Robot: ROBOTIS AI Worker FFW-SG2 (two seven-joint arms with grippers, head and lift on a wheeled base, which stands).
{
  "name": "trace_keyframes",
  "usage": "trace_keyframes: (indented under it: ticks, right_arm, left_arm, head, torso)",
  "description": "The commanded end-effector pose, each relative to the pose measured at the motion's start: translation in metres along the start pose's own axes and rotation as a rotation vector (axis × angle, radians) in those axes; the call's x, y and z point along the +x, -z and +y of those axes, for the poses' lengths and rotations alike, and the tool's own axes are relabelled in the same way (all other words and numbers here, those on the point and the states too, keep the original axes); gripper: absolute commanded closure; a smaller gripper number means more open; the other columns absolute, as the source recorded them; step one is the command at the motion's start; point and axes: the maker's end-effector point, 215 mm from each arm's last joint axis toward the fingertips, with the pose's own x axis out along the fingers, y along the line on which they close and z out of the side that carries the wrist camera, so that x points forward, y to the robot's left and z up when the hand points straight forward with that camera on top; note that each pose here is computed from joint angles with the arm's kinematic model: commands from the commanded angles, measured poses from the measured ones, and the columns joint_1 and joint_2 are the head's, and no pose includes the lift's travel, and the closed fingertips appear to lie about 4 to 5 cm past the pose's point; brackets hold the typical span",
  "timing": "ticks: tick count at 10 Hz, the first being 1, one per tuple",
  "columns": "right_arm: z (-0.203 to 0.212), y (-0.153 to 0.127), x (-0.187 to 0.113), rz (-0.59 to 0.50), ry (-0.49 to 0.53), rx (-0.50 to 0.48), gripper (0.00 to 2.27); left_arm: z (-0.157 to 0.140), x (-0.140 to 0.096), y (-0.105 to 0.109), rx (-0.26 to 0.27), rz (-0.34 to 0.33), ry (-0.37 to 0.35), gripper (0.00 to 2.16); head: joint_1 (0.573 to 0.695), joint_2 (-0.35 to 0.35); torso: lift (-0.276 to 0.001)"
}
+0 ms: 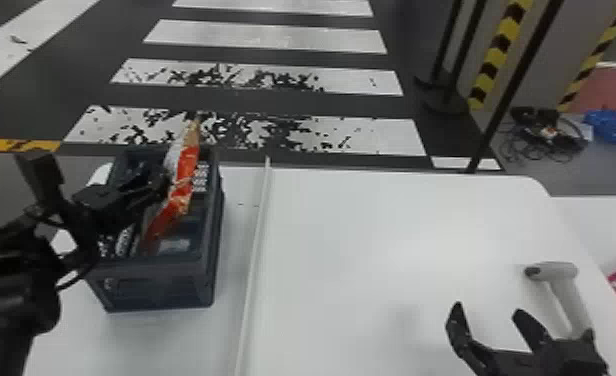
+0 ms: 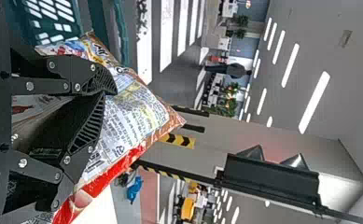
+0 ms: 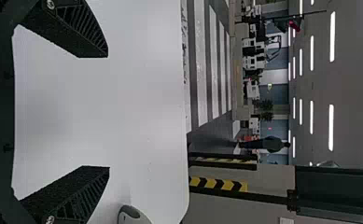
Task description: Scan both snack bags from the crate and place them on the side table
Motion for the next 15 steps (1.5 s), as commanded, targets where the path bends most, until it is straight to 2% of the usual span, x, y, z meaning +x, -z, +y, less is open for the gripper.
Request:
trace_keyframes:
  ticks: [1,2,4,5,6,8,10,12,14,15]
  right_arm:
    - [0.001,0.001,0.000,0.002,0.002,0.006,0.06]
    - [0.001,0.002,0.000,0.003,0.004,0.006,0.06]
    - [0.000,0.003,-0.001,0.005,0.006,0.010,0.06]
    - [-0.001,0.003,-0.001,0.004,0.007,0.009,0.06]
    - [-0.001,0.003,-0.002,0.006,0.007,0.009,0.06]
    - [-0.003,0.001,-0.002,0.001,0.012,0.011,0.06]
    - [-0.004,-0.002,-0.005,-0.010,0.015,0.010,0.06]
    - [-0.006,-0.012,-0.008,-0.035,0.016,0.009,0.06]
    - [-0.003,-0.040,-0.014,-0.096,0.010,0.012,0.07]
    - [-0.003,-0.065,-0.021,-0.174,0.009,0.026,0.07]
  left_arm:
    - [-0.015,0.001,-0.018,0.016,-0.023,0.024,2.14]
    - [-0.022,0.004,-0.028,0.018,-0.032,0.036,2.14]
    - [-0.041,0.011,-0.048,0.010,-0.005,0.062,2.14]
    - [-0.058,0.014,-0.068,0.024,-0.014,0.085,2.14]
    - [-0.081,0.020,-0.082,0.017,-0.021,0.119,2.14]
    - [-0.142,0.039,-0.090,-0.051,-0.034,0.216,2.14]
    - [-0.210,0.066,-0.086,-0.116,-0.026,0.312,2.14]
    - [-0.260,0.089,-0.060,-0.046,0.055,0.359,2.14]
    - [-0.280,0.110,-0.003,0.049,0.191,0.320,2.14]
    - [-0.290,0.119,0.032,0.078,0.259,0.295,2.14]
  head:
    - [0.695,-0.055]
    - [0.695,-0.061]
    - [0.695,-0.078]
    - [0.695,-0.084]
    - [0.695,-0.098]
    - [0.695,-0.141]
    - [0.695,-0.218]
    - [0.695,-0.303]
    - [0.695,-0.350]
    - [0.695,-0.350]
  torso:
    - [-0.098]
    - [-0.098]
    - [-0.098]
    - [-0.098]
    - [-0.098]
    - [-0.098]
    - [-0.098]
    - [-0.098]
    - [-0.098]
    - [-0.098]
